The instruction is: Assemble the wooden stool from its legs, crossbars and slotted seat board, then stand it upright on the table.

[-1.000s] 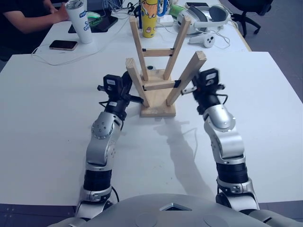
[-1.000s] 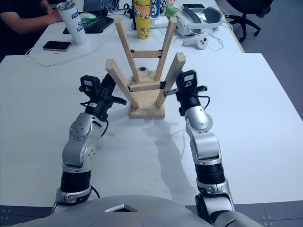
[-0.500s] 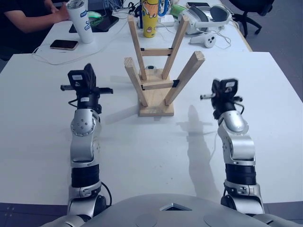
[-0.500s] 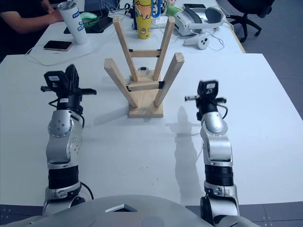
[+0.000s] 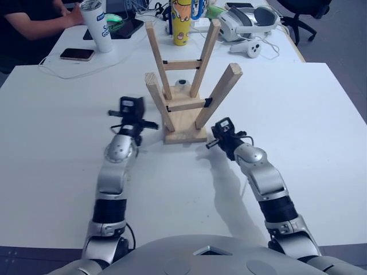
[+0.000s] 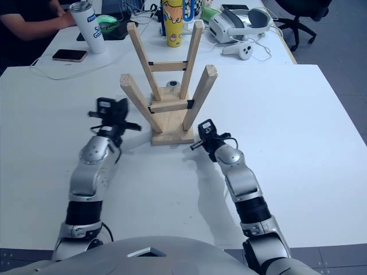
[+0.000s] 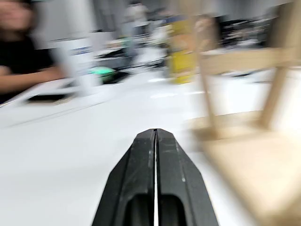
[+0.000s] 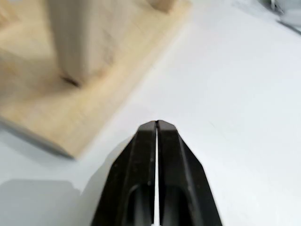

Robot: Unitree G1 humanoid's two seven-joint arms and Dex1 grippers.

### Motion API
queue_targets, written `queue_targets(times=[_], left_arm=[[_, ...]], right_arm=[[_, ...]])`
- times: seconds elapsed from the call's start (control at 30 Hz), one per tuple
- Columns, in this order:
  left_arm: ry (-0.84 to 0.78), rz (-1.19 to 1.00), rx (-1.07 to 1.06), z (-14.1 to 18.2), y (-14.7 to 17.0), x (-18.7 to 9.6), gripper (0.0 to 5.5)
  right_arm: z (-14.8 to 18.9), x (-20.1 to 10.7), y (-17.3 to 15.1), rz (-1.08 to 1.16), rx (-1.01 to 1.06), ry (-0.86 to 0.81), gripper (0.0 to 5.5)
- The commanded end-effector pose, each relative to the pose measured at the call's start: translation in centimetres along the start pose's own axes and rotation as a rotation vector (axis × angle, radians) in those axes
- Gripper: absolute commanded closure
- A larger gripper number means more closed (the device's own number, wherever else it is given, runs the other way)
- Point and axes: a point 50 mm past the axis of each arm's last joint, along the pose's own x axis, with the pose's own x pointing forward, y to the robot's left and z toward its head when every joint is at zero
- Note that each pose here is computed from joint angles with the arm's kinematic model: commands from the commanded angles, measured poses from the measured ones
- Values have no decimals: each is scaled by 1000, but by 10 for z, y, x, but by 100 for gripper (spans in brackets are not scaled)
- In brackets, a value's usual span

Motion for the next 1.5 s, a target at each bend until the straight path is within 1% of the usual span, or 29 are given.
queue_targets(times=[0.03, 0.1, 0.17, 0.2, 0.3, 0.47, 0.6, 0.67, 0.73, 0.8, 0.83, 0.9, 0.97, 1.03, 1.07, 1.13, 1.2, 1.27, 1.3, 1.33, 1.37, 1.4, 1.43, 1.47, 1.5], left_arm=[[204, -106, 30, -37, 16, -21, 549], [311, -320, 35, -52, 0, -36, 549], [348, -524, 31, -53, -18, -50, 549], [357, -599, 17, -51, -27, -54, 549], [342, -725, -30, -39, -51, -58, 549], [217, -740, -92, -20, -77, -47, 549], [155, -667, -106, -11, -89, -34, 549], [174, -609, -93, -15, -90, -29, 549], [218, -571, -37, -23, -89, -27, 549], [293, -546, 14, -37, -87, -27, 549], [334, -548, 44, -44, -86, -30, 549], [396, -543, 61, -54, -82, -34, 549], [438, -550, 67, -62, -81, -37, 549], [460, -531, 64, -67, -78, -40, 549], [464, -523, 57, -68, -77, -40, 549], [470, -519, 59, -71, -75, -40, 549], [470, -517, 62, -72, -74, -39, 549], [461, -500, 60, -71, -71, -37, 549], [455, -491, 61, -71, -69, -35, 549], [450, -484, 61, -70, -67, -35, 549], [447, -481, 60, -69, -67, -34, 549], [444, -484, 60, -68, -66, -33, 549], [442, -486, 58, -68, -66, -33, 549], [434, -488, 52, -66, -67, -31, 549], [410, -480, 38, -62, -69, -28, 549]], right_arm=[[-18, -1, 13, 75, -1, 70, 550], [-24, -1, 23, 130, 17, 88, 550], [-22, -1, 32, 182, 25, 69, 550], [-21, -1, 36, 200, 25, 64, 550], [-18, -1, 40, 223, 26, 52, 550], [-19, 0, 42, 243, 8, 58, 550], [-14, 1, 52, 315, -17, 46, 550], [-11, 2, 54, 331, -28, 41, 550], [-10, 3, 53, 334, -30, 39, 550], [-6, 2, 38, 289, -28, 19, 550], [2, 1, 25, 259, -30, -7, 550], [25, -3, -7, 178, -29, -95, 550], [57, -12, -35, 127, 4, -227, 550], [107, -28, -56, 138, 67, -443, 550], [142, -43, -65, 161, 110, -609, 550], [202, -78, -73, 244, 208, -922, 550], [242, -109, -77, 299, 267, -1146, 550], [266, -128, -73, 350, 338, -1281, 550], [270, -128, -64, 400, 391, -1296, 550], [263, -115, -47, 467, 440, -1227, 550], [246, -95, -26, 520, 480, -1082, 550], [205, -57, 5, 521, 494, -788, 550], [151, -24, 28, 440, 492, -451, 550], [95, -8, 46, 386, 471, -171, 550], [42, -3, 56, 333, 449, 47, 550]])
